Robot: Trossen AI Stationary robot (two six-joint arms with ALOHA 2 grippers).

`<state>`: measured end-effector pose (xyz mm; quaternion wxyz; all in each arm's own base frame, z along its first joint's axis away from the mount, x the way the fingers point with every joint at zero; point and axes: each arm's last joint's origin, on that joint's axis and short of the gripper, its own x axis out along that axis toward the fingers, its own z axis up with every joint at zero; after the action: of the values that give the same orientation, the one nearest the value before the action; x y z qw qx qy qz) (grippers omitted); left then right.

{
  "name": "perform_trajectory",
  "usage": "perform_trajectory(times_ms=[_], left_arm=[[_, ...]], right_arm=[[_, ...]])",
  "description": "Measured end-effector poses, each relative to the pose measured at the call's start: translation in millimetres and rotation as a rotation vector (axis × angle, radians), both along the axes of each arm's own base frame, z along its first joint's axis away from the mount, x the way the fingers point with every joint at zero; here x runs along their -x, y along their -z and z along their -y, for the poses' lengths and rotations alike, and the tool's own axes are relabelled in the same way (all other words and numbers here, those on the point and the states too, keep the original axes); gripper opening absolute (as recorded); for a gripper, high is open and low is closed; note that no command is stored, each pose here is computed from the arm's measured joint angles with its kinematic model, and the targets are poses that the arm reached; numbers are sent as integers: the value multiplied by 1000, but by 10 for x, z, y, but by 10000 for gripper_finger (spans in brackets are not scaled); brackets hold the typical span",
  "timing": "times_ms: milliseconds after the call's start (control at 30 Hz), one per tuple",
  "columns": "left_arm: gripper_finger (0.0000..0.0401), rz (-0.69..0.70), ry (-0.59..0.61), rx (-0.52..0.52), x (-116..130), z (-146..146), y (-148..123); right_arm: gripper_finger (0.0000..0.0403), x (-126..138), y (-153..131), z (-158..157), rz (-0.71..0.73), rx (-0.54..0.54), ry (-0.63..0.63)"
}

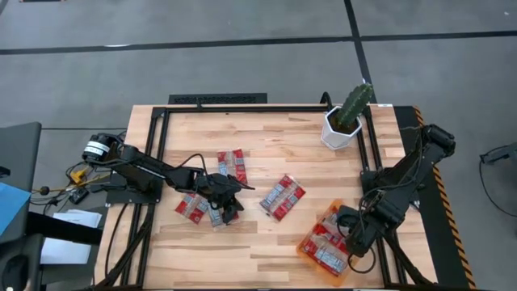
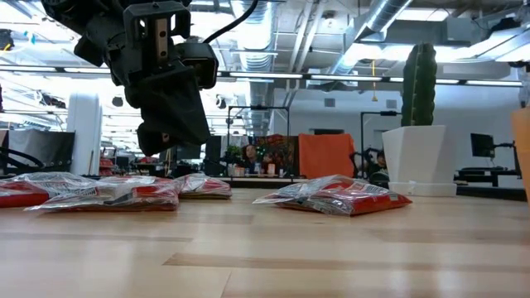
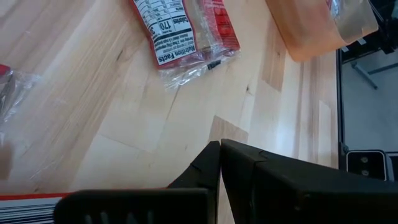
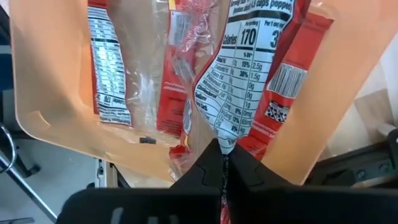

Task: Sort popcorn bags into baskets
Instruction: Put the red popcorn bag into the orange bin

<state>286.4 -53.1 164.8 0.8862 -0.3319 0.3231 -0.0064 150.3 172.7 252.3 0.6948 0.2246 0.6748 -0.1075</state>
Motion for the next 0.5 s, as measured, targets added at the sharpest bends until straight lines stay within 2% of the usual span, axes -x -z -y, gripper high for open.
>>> perform_trajectory(times_ms=[133,367,500], left_arm=[[1,0,0,0,0,0,0],[1,0,1,0,0,0,0],[1,0,1,0,0,0,0]], right_arm=[[15,-8,-1,-3,12,1,16],[23,63,11,91,-51,111,123],[20,50,10,79,-37,99,125]])
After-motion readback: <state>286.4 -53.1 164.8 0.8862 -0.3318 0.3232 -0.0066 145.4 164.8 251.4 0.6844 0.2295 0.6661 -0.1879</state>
